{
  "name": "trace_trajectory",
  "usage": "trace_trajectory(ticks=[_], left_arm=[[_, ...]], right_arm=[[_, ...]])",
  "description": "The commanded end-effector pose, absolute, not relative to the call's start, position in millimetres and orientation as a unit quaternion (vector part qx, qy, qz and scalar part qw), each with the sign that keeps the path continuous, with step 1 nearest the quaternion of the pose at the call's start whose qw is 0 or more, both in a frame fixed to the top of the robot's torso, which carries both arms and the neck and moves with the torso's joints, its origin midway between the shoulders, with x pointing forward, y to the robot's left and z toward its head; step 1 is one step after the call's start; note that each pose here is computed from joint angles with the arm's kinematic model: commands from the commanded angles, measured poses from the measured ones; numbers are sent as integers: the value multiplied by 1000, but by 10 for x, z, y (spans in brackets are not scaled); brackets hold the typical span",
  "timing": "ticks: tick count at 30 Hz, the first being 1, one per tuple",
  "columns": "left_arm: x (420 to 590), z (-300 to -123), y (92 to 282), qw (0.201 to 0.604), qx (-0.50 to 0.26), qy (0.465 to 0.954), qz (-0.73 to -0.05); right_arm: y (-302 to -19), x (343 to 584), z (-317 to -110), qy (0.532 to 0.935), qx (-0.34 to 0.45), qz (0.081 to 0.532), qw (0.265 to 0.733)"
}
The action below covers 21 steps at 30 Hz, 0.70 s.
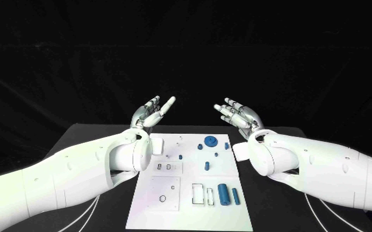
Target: Assemble the parts on the task board
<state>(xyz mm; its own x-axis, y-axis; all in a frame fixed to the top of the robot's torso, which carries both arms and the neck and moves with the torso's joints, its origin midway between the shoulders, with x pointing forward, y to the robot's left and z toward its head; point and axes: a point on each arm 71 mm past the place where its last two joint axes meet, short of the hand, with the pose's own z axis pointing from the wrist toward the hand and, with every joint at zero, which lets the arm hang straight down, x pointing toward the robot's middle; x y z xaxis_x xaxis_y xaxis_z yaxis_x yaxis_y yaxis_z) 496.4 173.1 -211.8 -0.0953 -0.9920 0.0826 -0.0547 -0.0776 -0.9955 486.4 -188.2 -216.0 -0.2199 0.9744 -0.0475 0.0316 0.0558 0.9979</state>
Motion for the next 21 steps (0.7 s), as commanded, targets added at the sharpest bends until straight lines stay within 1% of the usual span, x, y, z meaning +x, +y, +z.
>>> trace_trajectory(ticks=[1, 7, 8, 16, 21], left_arm=[[4962, -2126, 1685, 413, -508, 525, -544], [4962, -2126, 1685, 413, -508, 525, -544], [4919, -2040, 1901, 426, -502, 517, -547], [4928, -1955, 2014, 435, -485, 518, -555], [4889, -1899, 2105, 433, -479, 519, -559]], right_arm=[[-1767, 4854, -2176, 627, 387, 553, 388], [-1756, 4870, -2170, 640, 375, 553, 379], [-1888, 4949, -1995, 629, 271, 532, 498], [-1921, 4965, -1901, 632, 229, 520, 528], [-1965, 4964, -1838, 640, 209, 509, 537]])
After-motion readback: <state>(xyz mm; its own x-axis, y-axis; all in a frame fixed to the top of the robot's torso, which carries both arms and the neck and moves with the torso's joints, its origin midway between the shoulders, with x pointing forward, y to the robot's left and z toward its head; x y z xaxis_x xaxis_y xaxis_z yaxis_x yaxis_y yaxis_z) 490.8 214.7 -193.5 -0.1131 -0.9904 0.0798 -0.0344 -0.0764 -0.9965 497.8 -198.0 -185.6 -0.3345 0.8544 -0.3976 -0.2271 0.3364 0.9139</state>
